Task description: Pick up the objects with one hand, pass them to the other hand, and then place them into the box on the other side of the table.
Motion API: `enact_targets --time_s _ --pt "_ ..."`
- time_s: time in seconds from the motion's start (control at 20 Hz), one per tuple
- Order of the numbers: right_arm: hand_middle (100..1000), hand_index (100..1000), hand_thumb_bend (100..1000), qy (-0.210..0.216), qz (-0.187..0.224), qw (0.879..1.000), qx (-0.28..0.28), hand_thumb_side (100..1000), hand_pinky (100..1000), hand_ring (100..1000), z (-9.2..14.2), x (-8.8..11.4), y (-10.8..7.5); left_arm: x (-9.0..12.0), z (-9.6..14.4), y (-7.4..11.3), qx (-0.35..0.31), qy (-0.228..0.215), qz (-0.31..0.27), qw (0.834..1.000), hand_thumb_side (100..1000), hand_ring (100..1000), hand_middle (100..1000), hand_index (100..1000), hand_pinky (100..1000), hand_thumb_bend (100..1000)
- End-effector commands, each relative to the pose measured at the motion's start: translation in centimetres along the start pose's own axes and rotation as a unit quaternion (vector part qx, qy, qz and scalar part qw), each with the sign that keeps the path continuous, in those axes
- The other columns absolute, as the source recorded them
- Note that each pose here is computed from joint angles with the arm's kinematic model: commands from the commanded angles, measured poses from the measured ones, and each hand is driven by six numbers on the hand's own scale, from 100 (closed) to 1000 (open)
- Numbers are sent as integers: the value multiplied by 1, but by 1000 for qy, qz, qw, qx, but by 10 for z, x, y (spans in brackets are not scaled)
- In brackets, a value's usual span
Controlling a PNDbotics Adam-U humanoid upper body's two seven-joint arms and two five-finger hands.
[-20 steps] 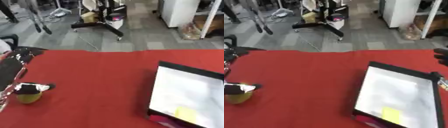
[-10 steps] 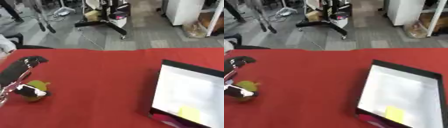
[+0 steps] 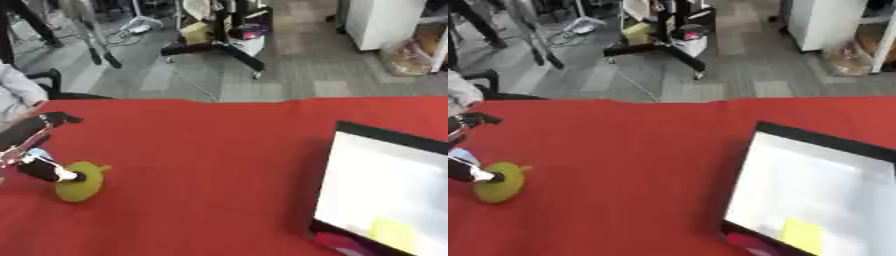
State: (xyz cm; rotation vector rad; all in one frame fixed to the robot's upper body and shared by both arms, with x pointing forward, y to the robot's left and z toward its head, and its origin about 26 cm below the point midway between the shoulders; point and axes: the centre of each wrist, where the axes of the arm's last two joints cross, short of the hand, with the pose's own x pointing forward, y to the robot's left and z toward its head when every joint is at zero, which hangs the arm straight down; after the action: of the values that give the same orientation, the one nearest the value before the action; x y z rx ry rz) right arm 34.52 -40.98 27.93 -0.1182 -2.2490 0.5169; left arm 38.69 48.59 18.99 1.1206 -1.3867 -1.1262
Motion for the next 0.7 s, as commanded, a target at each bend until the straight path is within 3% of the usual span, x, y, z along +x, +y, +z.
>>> enact_targets --time_s 0.05,0.4,0.7 --pt "1000 1000 252 -18 17 1000 -5 321 1000 1000 -3 20 -14 -21 8 21 -11 35 -2 999 273 887 803 868 901 769" --pt "1000 1000 252 -16 15 1000 -18 319 1000 1000 -1 22 -14 -36 14 10 -75 69 12 995 281 883 804 845 896 759" --pt "998 1000 249 -11 12 999 -27 321 1000 1000 1 22 -14 -39 15 14 -123 85 -11 989 261 879 797 820 888 724"
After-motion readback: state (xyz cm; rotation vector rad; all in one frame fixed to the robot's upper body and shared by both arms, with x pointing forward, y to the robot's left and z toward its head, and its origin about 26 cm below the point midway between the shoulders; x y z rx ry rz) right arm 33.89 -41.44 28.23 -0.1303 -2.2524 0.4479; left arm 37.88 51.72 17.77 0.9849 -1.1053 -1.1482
